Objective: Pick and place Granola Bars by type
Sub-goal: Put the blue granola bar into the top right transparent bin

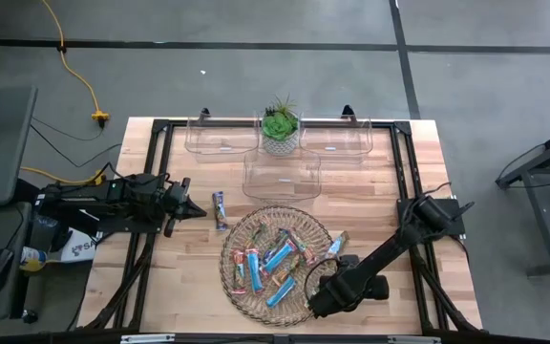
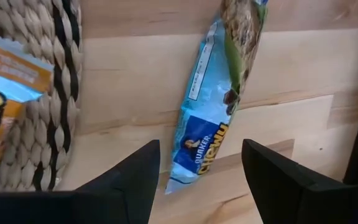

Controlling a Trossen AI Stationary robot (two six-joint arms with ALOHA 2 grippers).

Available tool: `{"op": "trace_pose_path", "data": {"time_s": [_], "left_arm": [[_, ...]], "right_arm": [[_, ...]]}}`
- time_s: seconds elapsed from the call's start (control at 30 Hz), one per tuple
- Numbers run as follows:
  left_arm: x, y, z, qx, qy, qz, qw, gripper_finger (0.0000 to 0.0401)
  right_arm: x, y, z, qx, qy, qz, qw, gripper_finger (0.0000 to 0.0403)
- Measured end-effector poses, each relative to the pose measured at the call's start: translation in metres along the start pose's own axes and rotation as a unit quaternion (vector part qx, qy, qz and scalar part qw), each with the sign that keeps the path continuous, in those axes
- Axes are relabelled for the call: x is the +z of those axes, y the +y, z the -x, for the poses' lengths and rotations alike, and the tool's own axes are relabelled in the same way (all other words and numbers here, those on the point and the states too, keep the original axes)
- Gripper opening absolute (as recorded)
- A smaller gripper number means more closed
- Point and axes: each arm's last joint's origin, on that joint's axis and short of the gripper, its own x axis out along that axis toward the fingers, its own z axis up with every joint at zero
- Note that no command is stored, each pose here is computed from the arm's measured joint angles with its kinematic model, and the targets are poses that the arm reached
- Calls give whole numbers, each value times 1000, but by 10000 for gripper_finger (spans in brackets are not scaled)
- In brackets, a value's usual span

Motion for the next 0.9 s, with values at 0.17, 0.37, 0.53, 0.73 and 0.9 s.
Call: {"op": "trace_pose_path", "data": {"time_s": [0.17,0.37,0.53,0.73,0.9], "left_arm": [[0,0,0,0,0,0,1000,1],[0,0,0,0,0,0,1000,1],[0,0,0,0,0,0,1000,1],[0,0,0,-1,1,0,1000,1],[0,0,0,-1,1,0,1000,1]], "right_arm": [[-1,2,-4,-7,2,-4,1000,212],[0,2,-18,-10,24,-4,1000,212],[1,6,-27,8,49,2,999,211],[3,6,-27,8,39,3,999,211],[-1,2,-29,9,31,11,999,202]]}}
